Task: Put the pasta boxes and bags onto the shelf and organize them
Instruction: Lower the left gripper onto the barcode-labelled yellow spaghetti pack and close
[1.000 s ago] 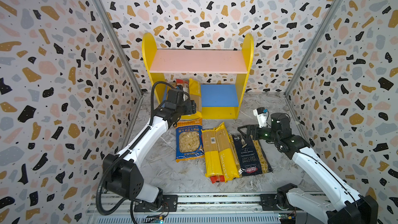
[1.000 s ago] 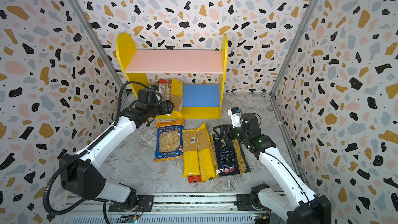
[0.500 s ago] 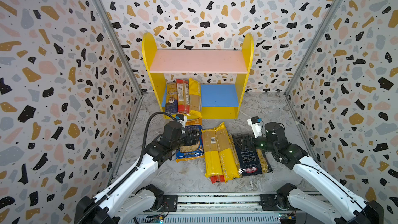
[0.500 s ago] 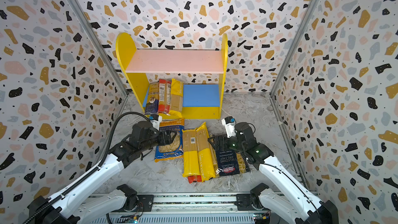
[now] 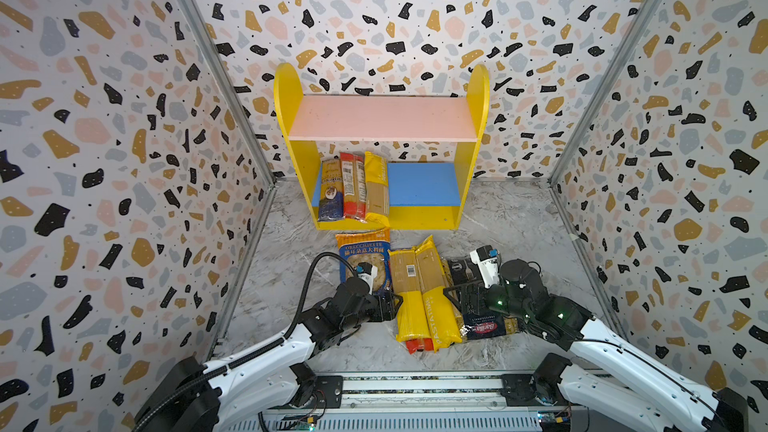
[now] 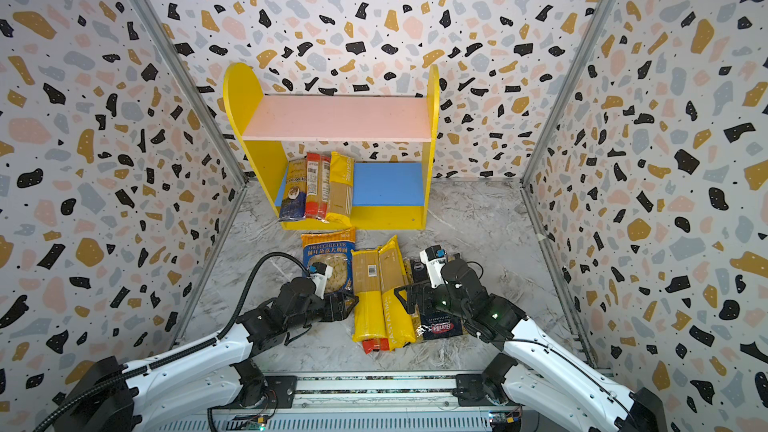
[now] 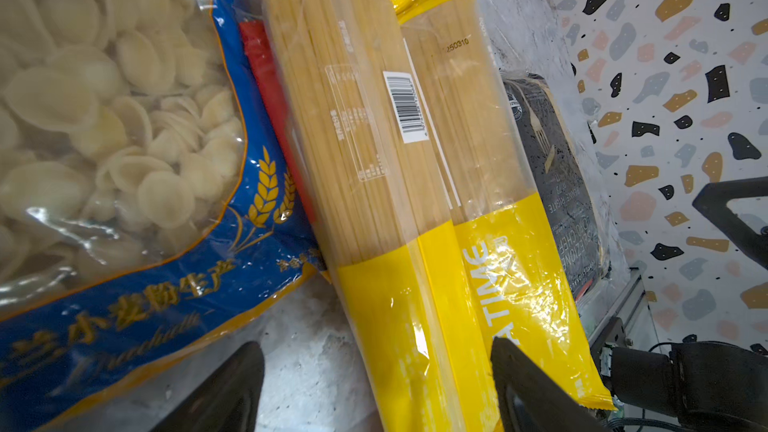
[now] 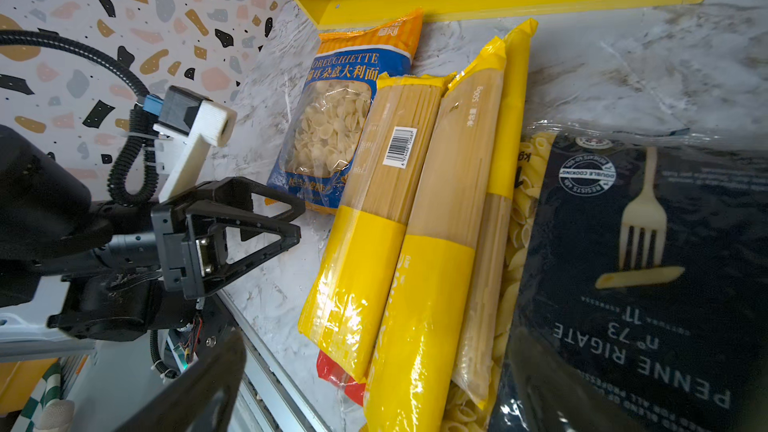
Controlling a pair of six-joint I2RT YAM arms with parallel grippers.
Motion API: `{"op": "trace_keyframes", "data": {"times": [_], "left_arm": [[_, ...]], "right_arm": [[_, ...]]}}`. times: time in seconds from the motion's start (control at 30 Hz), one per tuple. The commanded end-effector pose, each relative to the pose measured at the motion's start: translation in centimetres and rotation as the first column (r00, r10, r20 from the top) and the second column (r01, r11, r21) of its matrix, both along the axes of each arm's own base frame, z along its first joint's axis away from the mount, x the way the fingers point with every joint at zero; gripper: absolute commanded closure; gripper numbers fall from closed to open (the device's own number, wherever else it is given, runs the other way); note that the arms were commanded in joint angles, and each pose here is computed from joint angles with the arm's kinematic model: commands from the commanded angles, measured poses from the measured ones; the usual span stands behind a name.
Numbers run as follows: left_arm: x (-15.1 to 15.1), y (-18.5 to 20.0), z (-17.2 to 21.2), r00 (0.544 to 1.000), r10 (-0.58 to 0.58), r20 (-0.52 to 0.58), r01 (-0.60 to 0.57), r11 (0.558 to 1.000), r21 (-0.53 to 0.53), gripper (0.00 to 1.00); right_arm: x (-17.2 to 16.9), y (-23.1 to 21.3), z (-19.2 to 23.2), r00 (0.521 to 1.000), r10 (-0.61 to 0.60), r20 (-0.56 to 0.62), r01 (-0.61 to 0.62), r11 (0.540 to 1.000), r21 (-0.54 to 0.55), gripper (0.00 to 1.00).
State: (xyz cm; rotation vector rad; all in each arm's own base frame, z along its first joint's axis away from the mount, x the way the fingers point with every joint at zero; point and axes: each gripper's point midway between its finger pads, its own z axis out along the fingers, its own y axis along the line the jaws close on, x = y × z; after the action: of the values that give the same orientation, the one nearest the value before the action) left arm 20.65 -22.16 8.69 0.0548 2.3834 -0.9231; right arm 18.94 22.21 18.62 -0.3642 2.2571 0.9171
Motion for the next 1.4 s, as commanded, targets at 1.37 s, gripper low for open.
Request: {"op": "trace_keyframes", "data": {"times": [1.37], "left_arm": [[0.4,-10.4,2.8,0.986,-0.161,0.042,0.166,0.977,-0.137,0.30]], "right_arm": [[0.0,-1.6,-1.4,0.999,-0.050,0.011,0.050,0.996,-0.067,0.01]]}}
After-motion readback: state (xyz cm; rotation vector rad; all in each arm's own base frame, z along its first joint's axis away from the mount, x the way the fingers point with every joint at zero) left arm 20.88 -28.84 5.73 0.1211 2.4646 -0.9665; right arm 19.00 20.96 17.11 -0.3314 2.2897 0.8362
